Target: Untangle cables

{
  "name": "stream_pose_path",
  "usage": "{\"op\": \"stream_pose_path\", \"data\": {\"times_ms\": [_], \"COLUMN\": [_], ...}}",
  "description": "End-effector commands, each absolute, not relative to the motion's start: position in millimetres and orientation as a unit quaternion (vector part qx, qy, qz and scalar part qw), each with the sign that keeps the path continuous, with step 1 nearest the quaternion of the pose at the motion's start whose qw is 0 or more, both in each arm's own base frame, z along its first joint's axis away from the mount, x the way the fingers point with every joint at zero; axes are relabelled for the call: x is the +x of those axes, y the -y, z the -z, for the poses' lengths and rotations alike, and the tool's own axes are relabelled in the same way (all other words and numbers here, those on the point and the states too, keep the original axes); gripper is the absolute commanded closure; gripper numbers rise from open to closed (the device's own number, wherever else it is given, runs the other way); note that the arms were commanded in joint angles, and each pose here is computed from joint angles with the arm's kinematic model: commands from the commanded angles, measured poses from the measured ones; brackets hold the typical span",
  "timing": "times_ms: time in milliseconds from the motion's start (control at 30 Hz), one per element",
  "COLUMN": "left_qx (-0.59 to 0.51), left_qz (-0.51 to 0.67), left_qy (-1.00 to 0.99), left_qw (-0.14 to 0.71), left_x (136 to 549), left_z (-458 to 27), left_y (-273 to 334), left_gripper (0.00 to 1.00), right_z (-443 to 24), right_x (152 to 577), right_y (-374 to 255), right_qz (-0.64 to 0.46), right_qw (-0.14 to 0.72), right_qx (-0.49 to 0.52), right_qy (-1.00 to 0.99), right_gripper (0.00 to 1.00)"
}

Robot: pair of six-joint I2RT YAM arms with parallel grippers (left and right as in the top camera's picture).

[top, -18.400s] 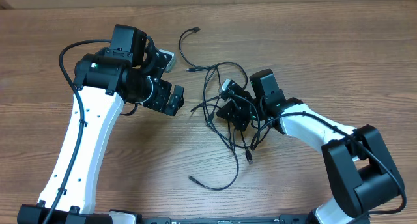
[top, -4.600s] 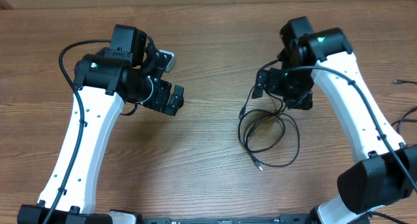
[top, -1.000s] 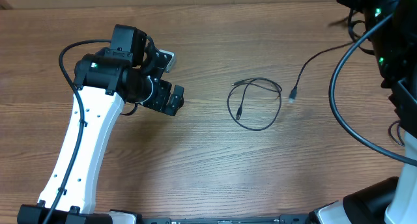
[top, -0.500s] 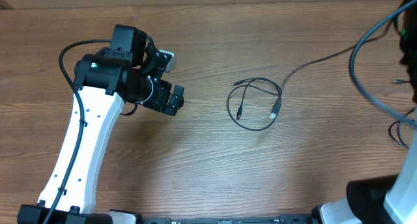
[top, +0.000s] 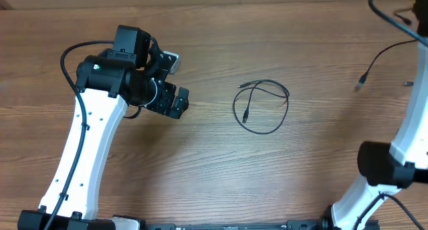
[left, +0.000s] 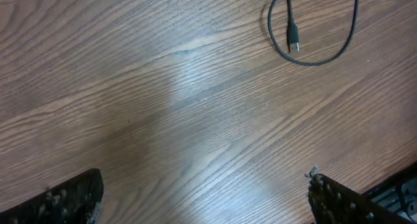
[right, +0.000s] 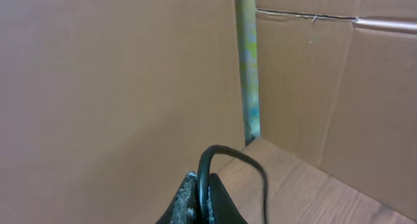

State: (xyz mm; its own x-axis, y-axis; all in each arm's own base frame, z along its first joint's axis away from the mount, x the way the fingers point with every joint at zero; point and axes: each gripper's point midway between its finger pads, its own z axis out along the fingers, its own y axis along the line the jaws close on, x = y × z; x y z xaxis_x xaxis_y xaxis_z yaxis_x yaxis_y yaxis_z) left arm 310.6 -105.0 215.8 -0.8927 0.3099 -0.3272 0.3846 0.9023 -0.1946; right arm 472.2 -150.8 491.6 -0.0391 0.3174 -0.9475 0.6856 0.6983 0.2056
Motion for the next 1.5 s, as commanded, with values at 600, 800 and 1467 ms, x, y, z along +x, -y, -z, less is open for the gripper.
{"op": "stream_pose_path", "data": {"times_ms": [600,800,1467], "left_qx": [0.189,0.189,0.189], "left_qz": [0.127,0.127,0.127], "left_qy": [-0.961,-0.961,-0.961], "left_qw": [0.155,0.155,0.155], "left_x": [314.2,314.2,314.2], "left_z": [-220.8,-220.8,-220.8], "left_y": [104.2,104.2,104.2], "left_gripper": [0.0,0.0,0.0], "right_z": [-389.3,-398.7,-333.5], "right_x": [530.3,525.1,549.3], "right_y": [336.1,363.4,351.2], "right_qz": [0.23,0.205,0.185], "right_qw": [0.575,0.601,0.541], "right_qx": [0.438,0.43,0.344], "right_qy": [-0.651,-0.642,-0.745], "right_gripper": [0.96,0.96,0.96]}}
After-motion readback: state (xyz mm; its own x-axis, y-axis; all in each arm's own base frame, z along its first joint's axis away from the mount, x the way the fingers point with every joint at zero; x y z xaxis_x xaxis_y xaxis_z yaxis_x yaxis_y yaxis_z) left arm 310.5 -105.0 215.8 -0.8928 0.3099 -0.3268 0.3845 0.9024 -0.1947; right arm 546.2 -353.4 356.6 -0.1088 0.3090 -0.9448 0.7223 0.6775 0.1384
